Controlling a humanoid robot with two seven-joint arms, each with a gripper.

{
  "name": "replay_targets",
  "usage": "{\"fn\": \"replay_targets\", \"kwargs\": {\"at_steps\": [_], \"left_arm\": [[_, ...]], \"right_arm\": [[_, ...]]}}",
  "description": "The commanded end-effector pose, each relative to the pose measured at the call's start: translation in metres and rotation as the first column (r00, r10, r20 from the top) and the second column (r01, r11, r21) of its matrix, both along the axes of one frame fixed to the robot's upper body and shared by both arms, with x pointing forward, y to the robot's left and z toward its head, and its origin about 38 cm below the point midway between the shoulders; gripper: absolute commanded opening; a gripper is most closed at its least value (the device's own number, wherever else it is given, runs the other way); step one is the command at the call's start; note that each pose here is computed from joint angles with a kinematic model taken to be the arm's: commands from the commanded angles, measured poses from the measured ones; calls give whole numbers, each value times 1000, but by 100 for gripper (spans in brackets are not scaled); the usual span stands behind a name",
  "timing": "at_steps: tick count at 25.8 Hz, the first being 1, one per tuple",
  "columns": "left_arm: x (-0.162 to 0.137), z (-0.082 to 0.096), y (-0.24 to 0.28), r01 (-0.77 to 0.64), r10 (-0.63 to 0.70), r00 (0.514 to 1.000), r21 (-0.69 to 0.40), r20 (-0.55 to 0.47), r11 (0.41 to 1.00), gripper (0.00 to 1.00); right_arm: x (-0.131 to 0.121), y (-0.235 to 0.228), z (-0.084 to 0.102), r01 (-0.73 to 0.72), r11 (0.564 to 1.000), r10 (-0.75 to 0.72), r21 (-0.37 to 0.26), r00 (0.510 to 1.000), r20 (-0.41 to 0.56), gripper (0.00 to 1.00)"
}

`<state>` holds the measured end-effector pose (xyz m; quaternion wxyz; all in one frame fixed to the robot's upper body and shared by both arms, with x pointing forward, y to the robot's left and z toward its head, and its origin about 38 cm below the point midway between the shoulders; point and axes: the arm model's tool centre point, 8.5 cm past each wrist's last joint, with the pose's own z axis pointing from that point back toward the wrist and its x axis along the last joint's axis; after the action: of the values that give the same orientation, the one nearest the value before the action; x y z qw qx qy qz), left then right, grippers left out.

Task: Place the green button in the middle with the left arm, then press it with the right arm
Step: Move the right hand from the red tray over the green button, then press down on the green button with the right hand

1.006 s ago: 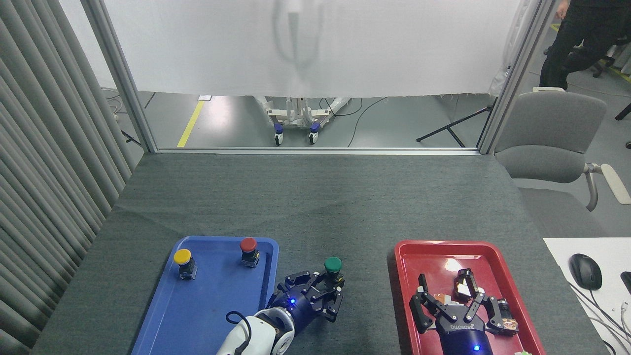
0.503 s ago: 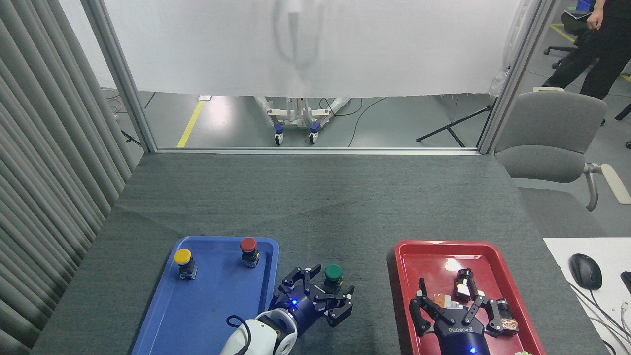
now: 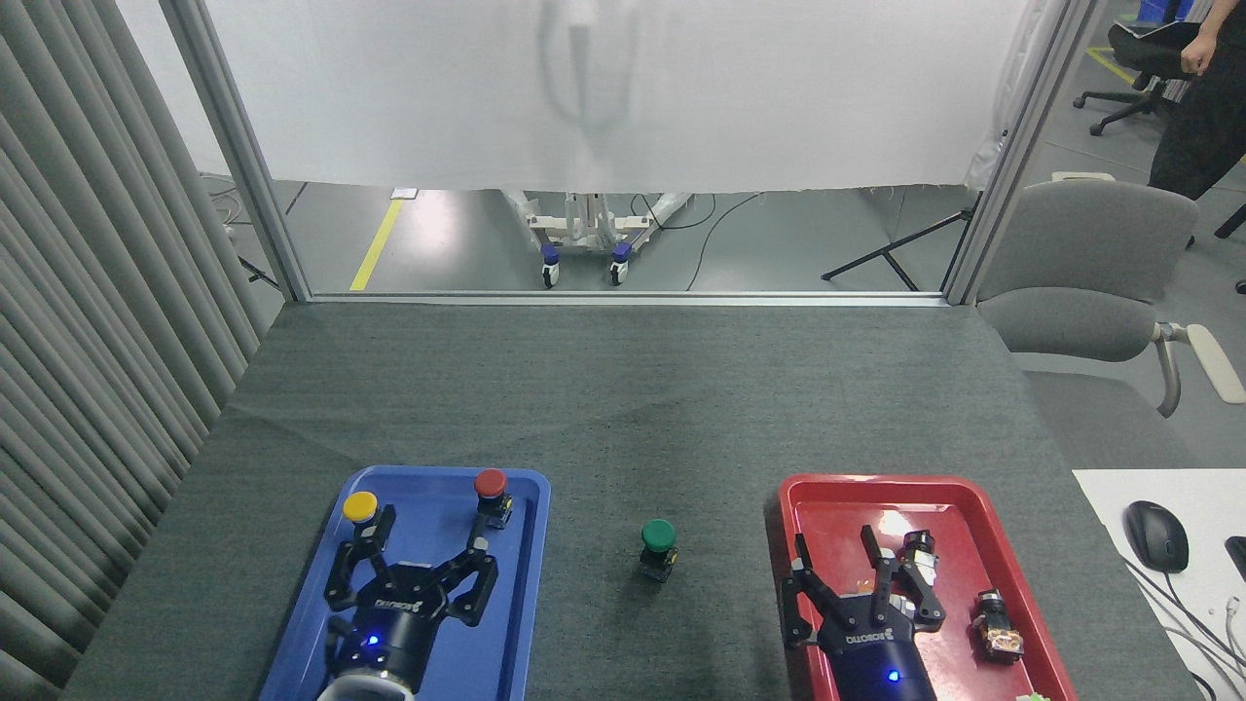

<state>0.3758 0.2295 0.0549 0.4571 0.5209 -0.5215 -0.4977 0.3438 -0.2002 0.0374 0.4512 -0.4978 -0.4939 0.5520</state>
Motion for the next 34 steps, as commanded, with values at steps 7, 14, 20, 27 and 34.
{"fn": "replay_targets", "kwargs": {"at_steps": [7,14,20,27,34], "left_arm": [[-16,-3,27,-79,79,997,-5,-3,997,99],[-24,6,25,-82,83,996,-15,23,997,99],[-21,20,22,-75,75,997,-25,34,997,99],[-20,25,17,-56,57,998,-25,41,998,99],[-16,29,5,-22,23,998,-20,55,1000,99]], "right_arm": [[33,68,-5,-169,985,170,11,982,-83,0],[49,127,-9,-254,964,263,84,957,-121,0],[45,140,-24,-245,965,258,92,951,-169,0],[49,133,-31,-179,981,191,78,963,-188,0],[51,134,-52,-164,982,182,90,949,-256,0]]}}
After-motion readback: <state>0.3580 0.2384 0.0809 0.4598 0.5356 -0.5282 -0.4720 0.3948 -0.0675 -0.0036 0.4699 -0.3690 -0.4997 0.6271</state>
